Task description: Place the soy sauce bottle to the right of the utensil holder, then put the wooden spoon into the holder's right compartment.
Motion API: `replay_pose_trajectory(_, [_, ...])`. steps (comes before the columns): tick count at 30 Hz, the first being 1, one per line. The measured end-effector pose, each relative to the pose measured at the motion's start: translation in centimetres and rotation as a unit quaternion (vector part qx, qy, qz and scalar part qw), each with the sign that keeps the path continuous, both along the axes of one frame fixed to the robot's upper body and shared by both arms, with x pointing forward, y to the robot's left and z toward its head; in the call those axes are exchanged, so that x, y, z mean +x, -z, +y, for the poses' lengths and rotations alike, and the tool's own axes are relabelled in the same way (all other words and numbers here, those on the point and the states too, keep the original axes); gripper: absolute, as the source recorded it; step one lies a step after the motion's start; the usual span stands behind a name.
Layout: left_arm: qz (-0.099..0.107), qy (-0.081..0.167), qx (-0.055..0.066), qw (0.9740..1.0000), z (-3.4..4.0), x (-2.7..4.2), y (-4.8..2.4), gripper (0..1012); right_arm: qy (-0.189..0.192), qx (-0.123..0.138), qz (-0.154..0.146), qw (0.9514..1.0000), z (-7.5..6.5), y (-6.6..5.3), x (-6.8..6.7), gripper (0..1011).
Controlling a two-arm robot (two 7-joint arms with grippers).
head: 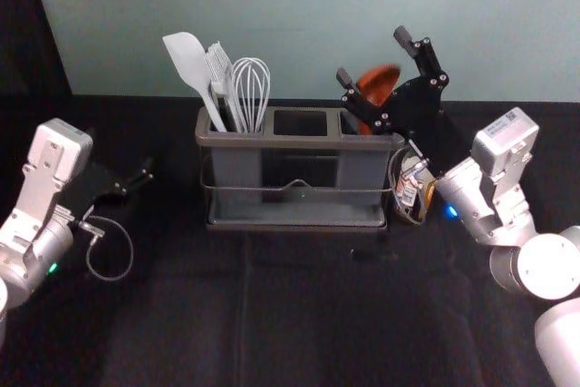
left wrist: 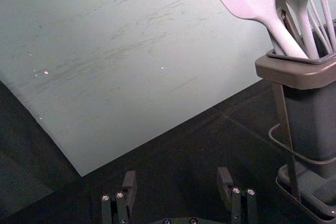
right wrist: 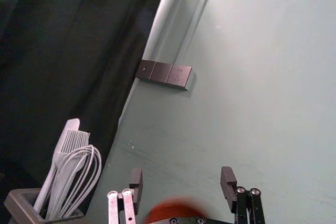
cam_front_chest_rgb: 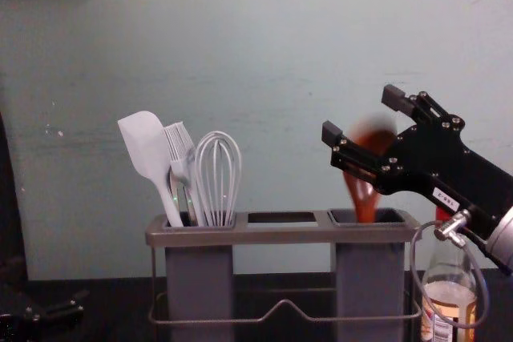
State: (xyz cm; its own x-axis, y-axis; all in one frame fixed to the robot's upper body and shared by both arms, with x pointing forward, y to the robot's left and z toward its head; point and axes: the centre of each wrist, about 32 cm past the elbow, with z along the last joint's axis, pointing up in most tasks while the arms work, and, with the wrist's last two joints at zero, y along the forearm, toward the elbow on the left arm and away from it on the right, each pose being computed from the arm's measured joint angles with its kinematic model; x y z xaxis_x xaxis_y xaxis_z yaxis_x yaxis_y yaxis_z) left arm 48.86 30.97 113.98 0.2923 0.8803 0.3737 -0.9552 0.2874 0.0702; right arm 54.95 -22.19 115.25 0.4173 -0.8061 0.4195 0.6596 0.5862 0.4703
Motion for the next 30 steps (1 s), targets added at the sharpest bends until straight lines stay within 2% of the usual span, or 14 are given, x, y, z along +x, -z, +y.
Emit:
replay_pose_trajectory(4, [0.000,0.000,0.000,1.0000,0.00,0.00,0.00,1005,0.001,0.006,-0.002,1.0000,0.0,-0.2,0.0,1003])
replay_pose_trajectory(11, [0.000,0.000,0.000,1.0000,0.00,0.00,0.00,1005,0.003,0.014,-0.012,0.9998,0.1,-1.3,-0.2,1003])
replay_pose_trajectory(17, [0.000,0.000,0.000,1.0000,0.00,0.00,0.00,1005,0.009,0.018,-0.021,0.9996,-0.1,-2.3,-1.2,1003])
replay_pose_trajectory(24, [0.000,0.000,0.000,1.0000,0.00,0.00,0.00,1005,0.024,0.016,-0.009,0.9996,-0.4,-2.7,-3.7,1003])
replay_pose_trajectory(26, [0.000,0.000,0.000,1.0000,0.00,0.00,0.00,1005,0.023,0.017,-0.005,0.9996,-0.6,-2.5,-5.3,1002])
replay_pose_trajectory(30, [0.000,0.000,0.000,1.0000,0.00,0.00,0.00,1005,0.021,0.023,-0.002,0.9995,-0.7,-2.3,-7.0,1003])
